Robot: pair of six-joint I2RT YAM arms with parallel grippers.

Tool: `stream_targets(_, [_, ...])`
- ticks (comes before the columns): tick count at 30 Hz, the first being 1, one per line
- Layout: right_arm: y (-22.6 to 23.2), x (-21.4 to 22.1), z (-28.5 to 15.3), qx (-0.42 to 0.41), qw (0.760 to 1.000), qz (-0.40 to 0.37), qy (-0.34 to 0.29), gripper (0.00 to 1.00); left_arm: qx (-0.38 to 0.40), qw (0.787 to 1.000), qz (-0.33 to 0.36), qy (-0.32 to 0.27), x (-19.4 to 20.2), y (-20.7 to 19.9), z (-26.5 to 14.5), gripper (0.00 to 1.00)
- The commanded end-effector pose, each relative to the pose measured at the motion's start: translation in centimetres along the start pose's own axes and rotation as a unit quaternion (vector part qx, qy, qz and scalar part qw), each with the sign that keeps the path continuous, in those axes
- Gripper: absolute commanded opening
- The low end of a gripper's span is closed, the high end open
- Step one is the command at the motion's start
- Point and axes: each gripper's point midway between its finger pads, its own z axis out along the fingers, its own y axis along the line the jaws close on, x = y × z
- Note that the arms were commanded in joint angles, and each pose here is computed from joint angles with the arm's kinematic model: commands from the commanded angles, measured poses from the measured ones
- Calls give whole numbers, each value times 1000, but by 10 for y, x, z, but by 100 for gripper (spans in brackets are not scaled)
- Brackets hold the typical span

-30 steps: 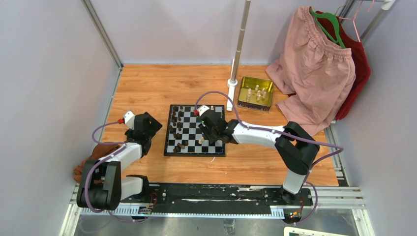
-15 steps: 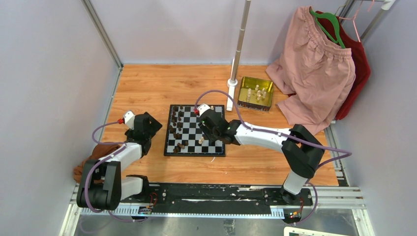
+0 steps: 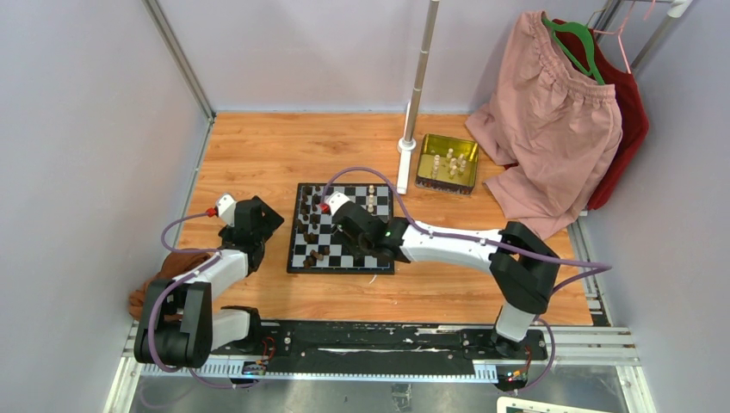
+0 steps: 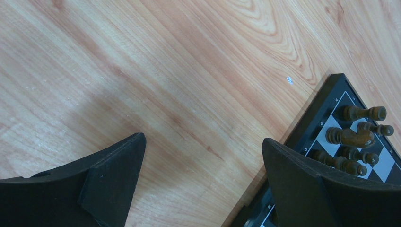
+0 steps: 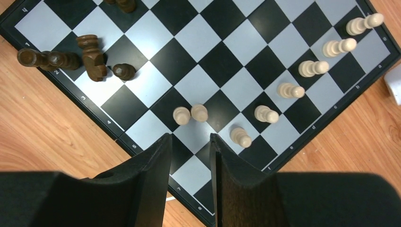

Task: Set up the chess pieces on the board
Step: Pick up the chess piece from the chessboard.

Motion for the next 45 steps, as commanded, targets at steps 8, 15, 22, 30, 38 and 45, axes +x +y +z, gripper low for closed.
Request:
stream_targets(8, [18,3,13,4,1000,-10,15,40,4,1000,5,-7,-3,-3,0,100])
stream_targets(15, [16,3,22,24,1000,6,17,40,4,1000,5,-7,-3,-3,0,100])
stream_targets(22, [13,4,30,41,999,19,18,39,4,1000,5,-7,-4,-4,0,100])
stream_targets(30, [16,8,35,35,999,19,25,38,5,1000,5,-7,-3,-3,0,100])
stream_targets(38, [18,12,37,33,999,22,29,36,5,1000,5,-7,-4,-4,0,100])
stream_targets(45, [13,9,31,41,999,20,17,35,6,1000,5,-8,-4,-4,0,100])
